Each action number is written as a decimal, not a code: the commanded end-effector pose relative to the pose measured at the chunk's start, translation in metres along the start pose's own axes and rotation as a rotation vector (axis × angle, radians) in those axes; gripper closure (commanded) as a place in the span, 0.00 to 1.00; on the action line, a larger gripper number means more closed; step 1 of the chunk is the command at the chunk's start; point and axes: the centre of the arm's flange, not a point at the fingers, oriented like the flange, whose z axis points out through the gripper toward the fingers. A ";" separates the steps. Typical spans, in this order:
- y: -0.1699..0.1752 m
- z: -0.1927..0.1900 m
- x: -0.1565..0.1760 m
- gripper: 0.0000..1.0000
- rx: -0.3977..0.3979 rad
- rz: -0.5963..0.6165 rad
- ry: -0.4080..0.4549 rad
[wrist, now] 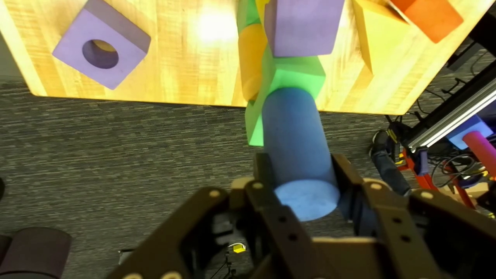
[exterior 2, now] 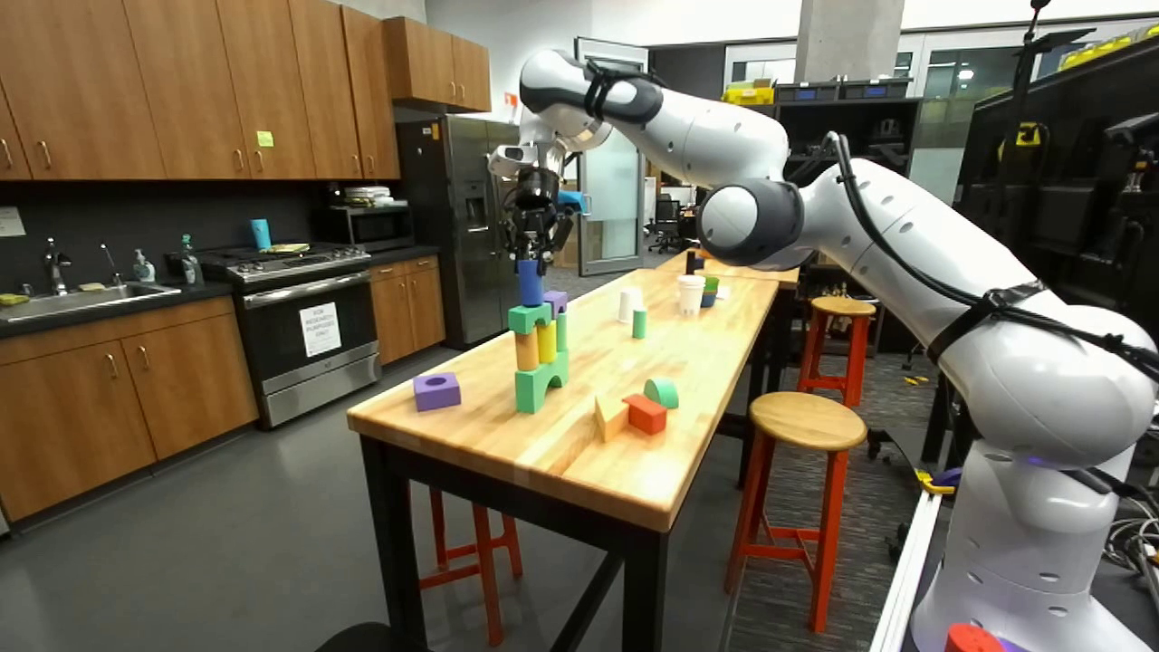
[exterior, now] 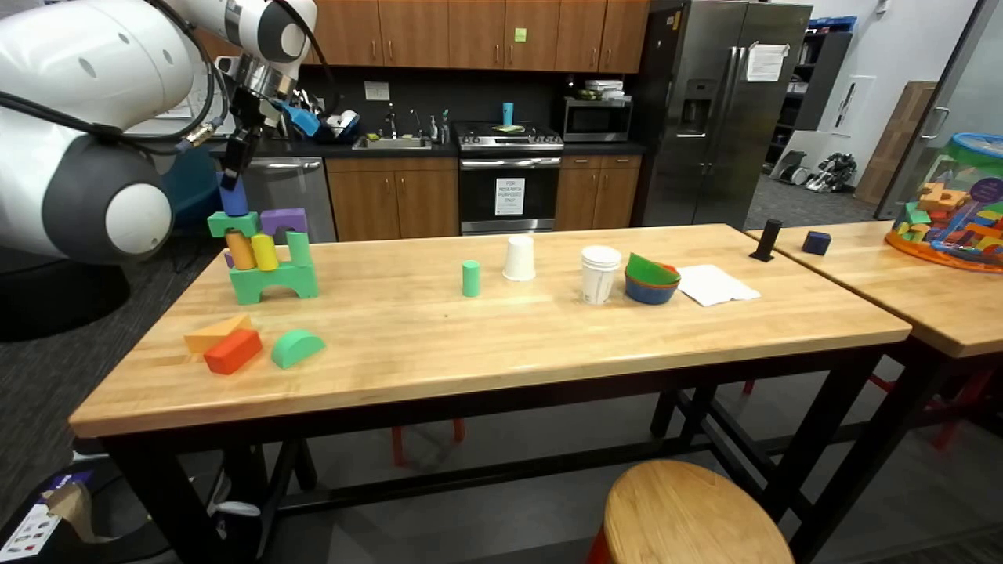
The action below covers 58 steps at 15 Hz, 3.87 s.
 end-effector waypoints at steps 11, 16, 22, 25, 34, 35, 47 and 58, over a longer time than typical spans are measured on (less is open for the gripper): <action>0.000 0.000 0.000 0.34 0.000 0.000 0.000; 0.001 0.000 0.002 0.04 0.008 0.011 0.002; -0.002 -0.013 0.010 0.00 0.065 0.040 0.021; -0.007 -0.042 0.025 0.00 0.043 0.067 -0.016; -0.049 -0.122 0.023 0.00 -0.167 0.389 -0.007; -0.060 -0.126 0.011 0.00 -0.197 0.437 -0.003; -0.076 -0.130 -0.027 0.00 -0.323 0.602 -0.010; -0.049 -0.127 -0.052 0.00 -0.754 1.032 0.186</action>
